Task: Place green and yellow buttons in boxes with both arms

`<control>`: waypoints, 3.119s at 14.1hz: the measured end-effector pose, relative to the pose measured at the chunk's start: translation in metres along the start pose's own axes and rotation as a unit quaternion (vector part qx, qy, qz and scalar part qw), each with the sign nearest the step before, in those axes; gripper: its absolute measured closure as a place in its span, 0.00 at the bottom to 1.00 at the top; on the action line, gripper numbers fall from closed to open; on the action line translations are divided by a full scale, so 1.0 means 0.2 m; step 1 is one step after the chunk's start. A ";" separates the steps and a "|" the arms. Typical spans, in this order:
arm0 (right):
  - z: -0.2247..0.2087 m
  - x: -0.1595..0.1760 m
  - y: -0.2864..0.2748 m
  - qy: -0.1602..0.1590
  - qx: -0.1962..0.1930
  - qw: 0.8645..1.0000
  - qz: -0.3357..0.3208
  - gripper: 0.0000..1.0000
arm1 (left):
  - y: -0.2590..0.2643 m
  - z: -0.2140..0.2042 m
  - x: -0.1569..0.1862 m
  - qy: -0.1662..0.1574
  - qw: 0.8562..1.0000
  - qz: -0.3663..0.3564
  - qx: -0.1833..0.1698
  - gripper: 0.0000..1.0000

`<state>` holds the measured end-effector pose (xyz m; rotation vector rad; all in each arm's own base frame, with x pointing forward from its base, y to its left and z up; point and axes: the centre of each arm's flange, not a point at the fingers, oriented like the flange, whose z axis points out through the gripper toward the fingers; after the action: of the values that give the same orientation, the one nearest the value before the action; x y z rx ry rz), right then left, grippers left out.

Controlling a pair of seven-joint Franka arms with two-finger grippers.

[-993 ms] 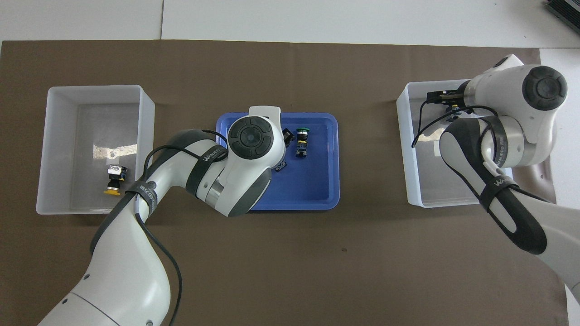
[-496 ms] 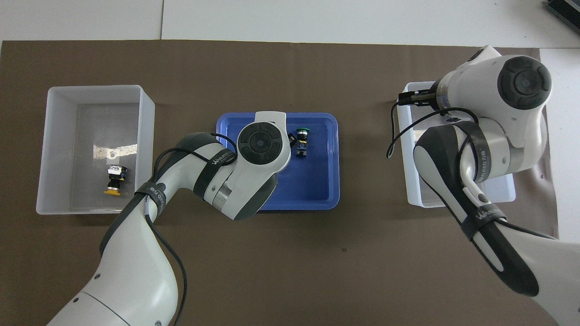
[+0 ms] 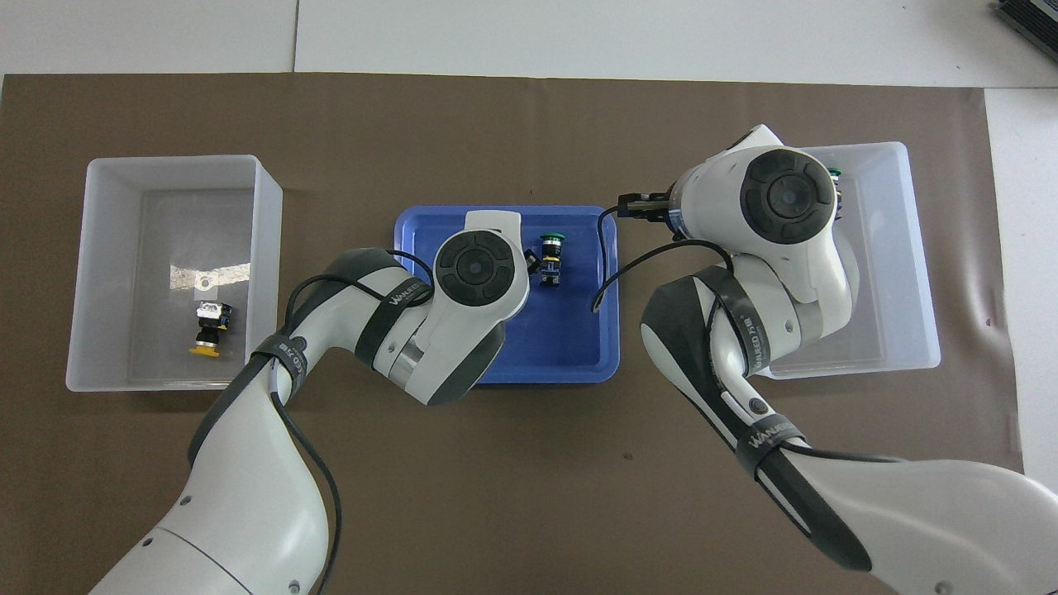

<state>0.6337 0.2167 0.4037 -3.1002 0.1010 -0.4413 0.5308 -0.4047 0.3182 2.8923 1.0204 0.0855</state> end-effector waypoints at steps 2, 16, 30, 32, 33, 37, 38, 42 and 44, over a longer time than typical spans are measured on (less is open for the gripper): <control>0.03 -0.03 -0.07 0.004 0.007 1.000 0.007 0.00 | -0.01 0.01 0.00 0.000 1.000 0.000 0.002 0.20; 0.09 -0.07 -0.21 0.011 0.039 0.999 0.035 0.00 | -0.03 0.05 -0.06 0.010 1.000 0.021 0.018 0.58; 0.35 -0.17 -0.54 -0.007 0.052 0.999 -0.004 0.00 | -0.75 -0.84 1.09 -0.012 0.996 0.083 0.033 0.58; 0.39 -0.22 -0.60 -0.013 0.053 0.998 -0.014 0.01 | -0.94 -0.83 1.30 -0.019 0.994 0.106 0.027 0.58; 0.40 -0.24 -0.62 -0.016 0.053 0.998 -0.018 0.08 | -1.04 -0.81 1.41 -0.018 0.992 0.120 0.020 0.58; 0.45 -0.32 -0.67 -0.027 0.049 0.998 -0.029 0.40 | -1.33 -0.59 1.61 0.013 0.986 0.167 0.002 0.58; 0.45 -0.34 -0.69 -0.030 0.048 0.998 -0.033 0.56 | -1.36 -0.53 1.62 0.019 0.984 0.175 0.000 0.58; 0.38 -0.30 -0.64 -0.030 0.041 0.998 -0.026 0.68 | -1.40 -0.30 1.65 0.024 0.979 0.203 -0.003 0.58; 0.25 -0.20 -0.51 -0.030 0.029 0.999 -0.006 0.68 | -1.44 -0.19 1.64 0.022 0.976 0.217 -0.001 0.58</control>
<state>0.6161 0.3209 0.3460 -3.0545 0.0673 -0.3452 0.6027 0.0269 0.3403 3.0666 0.3730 0.1743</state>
